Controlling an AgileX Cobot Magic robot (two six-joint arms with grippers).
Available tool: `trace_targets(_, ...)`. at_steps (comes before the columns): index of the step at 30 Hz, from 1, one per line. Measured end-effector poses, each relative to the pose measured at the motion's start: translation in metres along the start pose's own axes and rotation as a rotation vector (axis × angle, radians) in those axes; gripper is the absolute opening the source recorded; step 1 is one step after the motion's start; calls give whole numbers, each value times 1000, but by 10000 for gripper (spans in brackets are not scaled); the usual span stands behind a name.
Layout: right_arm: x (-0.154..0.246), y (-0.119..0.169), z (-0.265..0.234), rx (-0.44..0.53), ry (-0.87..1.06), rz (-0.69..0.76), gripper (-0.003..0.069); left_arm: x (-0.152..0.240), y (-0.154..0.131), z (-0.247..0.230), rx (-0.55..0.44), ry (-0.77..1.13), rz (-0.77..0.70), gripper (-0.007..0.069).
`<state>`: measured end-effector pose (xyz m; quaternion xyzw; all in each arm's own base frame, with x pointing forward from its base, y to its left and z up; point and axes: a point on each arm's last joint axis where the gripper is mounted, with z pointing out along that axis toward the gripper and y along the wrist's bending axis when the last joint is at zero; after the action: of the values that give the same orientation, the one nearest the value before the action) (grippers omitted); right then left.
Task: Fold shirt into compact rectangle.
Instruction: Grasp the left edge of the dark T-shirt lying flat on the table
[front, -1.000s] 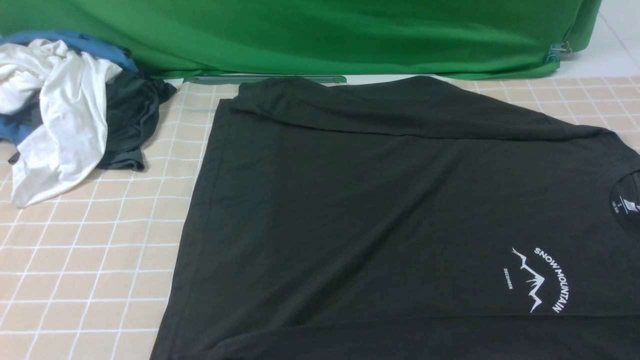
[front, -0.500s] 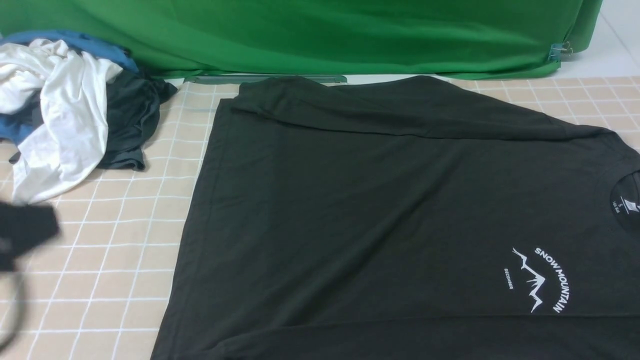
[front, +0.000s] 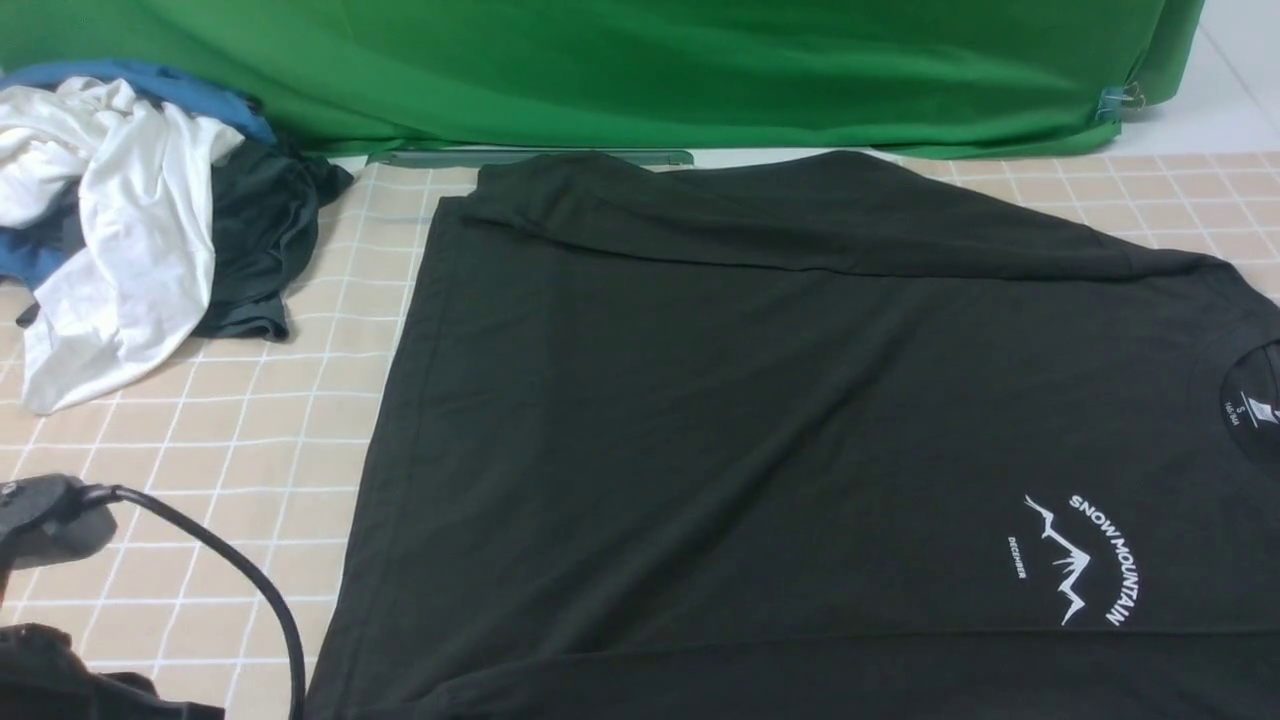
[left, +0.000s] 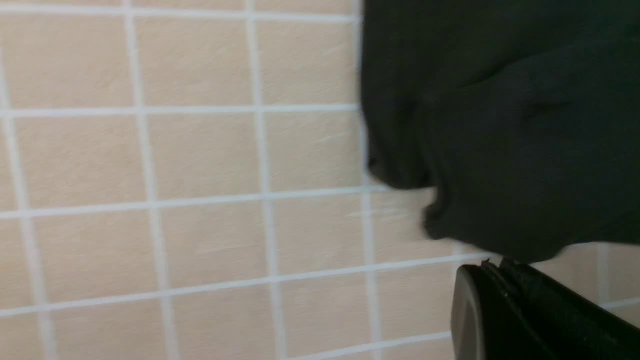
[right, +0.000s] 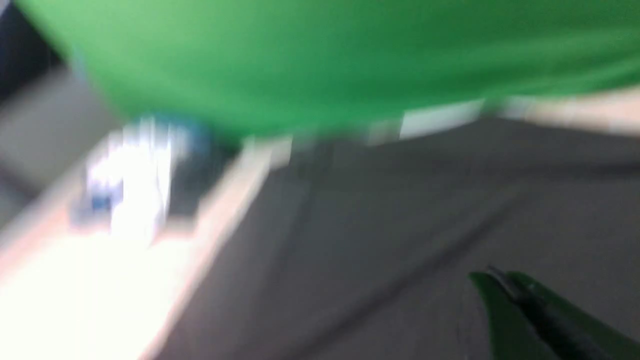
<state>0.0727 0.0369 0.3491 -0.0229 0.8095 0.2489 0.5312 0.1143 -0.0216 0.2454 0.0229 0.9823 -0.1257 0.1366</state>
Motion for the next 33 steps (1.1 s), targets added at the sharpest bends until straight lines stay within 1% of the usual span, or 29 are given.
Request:
trace_targets(1,-3,5,8,-11,78,-34,36,-2,2,-1,-34,14,10,15)
trace_targets(2,-3,6,12,-9,102,-40,36,-2,3,-1,-41,18,14,15)
trace_targets(3,-4,12,22,-33,179,-83,36,-7,6,-5,-88,30,16,15)
trace_targets(5,1,22,42,-73,285,-132,36,-21,6,-15,-136,22,21,15)
trace_targets(8,11,33,60,-119,370,-176,36,-40,-3,-25,-118,-11,59,15)
trace_targets(11,20,43,72,-159,415,-202,36,-48,-21,-21,-75,7,126,15)
trace_targets(12,20,44,73,-160,419,-204,36,-48,-21,-21,-75,9,126,15)
trace_targets(14,24,51,80,-187,430,-217,36,-47,-36,-9,-66,54,174,15)
trace_targets(18,28,55,87,-194,445,-216,36,-47,-53,23,-108,102,217,15)
trace_targets(21,27,55,88,-197,437,-211,36,-50,-63,44,-116,134,234,20)
trace_targets(24,27,56,88,-199,431,-210,36,-55,-66,61,-122,160,231,27)
trace_targets(27,27,56,89,-200,428,-208,38,-59,-65,84,-153,222,231,104)
trace_targets(29,27,56,89,-200,428,-208,39,-60,-65,91,-160,244,231,149)
trace_targets(31,27,56,89,-200,428,-208,39,-61,-64,102,-169,268,231,243)
trace_targets(33,27,56,89,-201,428,-209,42,-62,-64,109,-177,288,229,312)
